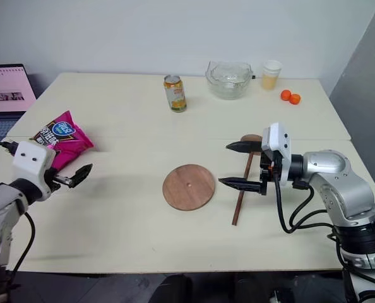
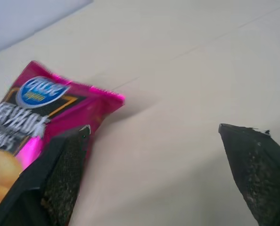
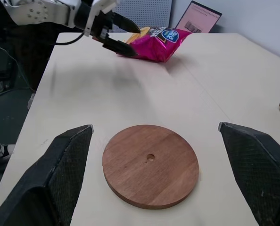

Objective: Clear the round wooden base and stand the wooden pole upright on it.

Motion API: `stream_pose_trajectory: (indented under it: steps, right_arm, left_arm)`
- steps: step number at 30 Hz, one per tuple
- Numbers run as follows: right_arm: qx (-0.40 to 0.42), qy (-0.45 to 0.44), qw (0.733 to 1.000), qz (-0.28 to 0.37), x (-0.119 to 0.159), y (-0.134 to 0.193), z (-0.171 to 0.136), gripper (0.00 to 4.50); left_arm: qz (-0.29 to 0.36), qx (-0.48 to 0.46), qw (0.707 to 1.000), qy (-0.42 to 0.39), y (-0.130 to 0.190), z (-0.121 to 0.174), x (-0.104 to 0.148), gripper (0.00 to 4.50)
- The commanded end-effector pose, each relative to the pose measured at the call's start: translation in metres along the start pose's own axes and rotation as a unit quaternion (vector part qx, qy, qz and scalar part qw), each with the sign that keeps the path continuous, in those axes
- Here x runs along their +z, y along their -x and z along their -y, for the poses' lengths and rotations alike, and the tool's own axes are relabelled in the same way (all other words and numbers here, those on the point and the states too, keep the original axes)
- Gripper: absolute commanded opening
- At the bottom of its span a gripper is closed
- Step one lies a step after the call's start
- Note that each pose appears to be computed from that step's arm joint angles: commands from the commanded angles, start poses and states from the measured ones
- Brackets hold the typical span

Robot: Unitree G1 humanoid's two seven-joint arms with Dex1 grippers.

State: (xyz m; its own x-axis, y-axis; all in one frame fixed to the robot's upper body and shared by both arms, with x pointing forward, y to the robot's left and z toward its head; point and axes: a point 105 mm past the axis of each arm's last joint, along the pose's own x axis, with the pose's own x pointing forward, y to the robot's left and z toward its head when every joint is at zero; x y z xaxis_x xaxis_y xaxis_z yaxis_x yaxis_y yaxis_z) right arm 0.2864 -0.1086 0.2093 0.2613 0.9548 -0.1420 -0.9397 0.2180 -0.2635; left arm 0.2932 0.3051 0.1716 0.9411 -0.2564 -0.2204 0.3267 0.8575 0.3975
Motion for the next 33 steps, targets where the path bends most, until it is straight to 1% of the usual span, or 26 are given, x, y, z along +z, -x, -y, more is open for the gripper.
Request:
stream_pose_trajectory:
  steps: [1, 3, 5, 8, 10, 12, 13, 17, 19, 21, 23, 27, 33]
  right_arm:
    - [-0.008, 0.018, 1.0, 0.003, 0.01, 0.009, -0.001, 4.5]
    - [-0.03, 0.0, 0.999, -0.018, 0.006, 0.014, 0.0, 4.5]
    - [-0.061, -0.009, 0.997, -0.038, 0.001, 0.017, 0.005, 4.5]
    - [-0.095, -0.047, 0.993, -0.052, -0.003, 0.02, 0.009, 4.5]
    - [-0.17, -0.08, 0.979, -0.082, -0.014, 0.021, 0.022, 4.5]
    - [-0.246, -0.113, 0.958, -0.094, -0.022, 0.023, 0.035, 4.5]
    - [-0.266, -0.131, 0.95, -0.101, -0.026, 0.024, 0.038, 4.5]
    - [-0.271, -0.199, 0.929, -0.156, -0.039, 0.007, 0.025, 4.5]
    - [-0.263, -0.233, 0.917, -0.19, -0.045, -0.001, 0.016, 4.5]
    - [-0.265, -0.237, 0.908, -0.221, -0.047, -0.001, 0.013, 4.5]
    - [-0.28, -0.239, 0.896, -0.25, -0.05, -0.004, 0.018, 4.5]
    - [-0.283, -0.262, 0.88, -0.278, -0.06, -0.013, 0.023, 4.5]
    - [-0.325, -0.323, 0.836, -0.301, -0.079, -0.019, 0.038, 4.5]
  left_arm:
    - [0.038, -0.064, 0.997, -0.035, 0.011, 0.014, 0.031, 4.49]
    - [0.054, -0.158, 0.985, -0.049, 0.01, 0.042, 0.048, 4.49]
    - [0.066, -0.219, 0.972, -0.057, 0.011, 0.062, 0.059, 4.49]
    - [0.082, -0.277, 0.955, -0.071, 0.014, 0.079, 0.073, 4.49]
    - [0.089, -0.317, 0.941, -0.081, 0.015, 0.09, 0.081, 4.49]
    - [0.089, -0.344, 0.93, -0.091, 0.015, 0.099, 0.084, 4.49]
    - [0.089, -0.352, 0.927, -0.097, 0.014, 0.102, 0.085, 4.49]
    - [0.103, -0.377, 0.914, -0.111, 0.008, 0.113, 0.091, 4.49]
    - [0.113, -0.398, 0.902, -0.118, 0.007, 0.123, 0.095, 4.49]
    - [0.119, -0.412, 0.895, -0.123, 0.006, 0.131, 0.098, 4.49]
    - [0.123, -0.42, 0.89, -0.126, 0.003, 0.136, 0.097, 4.49]
    - [0.13, -0.427, 0.885, -0.133, -0.001, 0.143, 0.096, 4.49]
    - [0.134, -0.441, 0.875, -0.149, -0.003, 0.157, 0.093, 4.49]
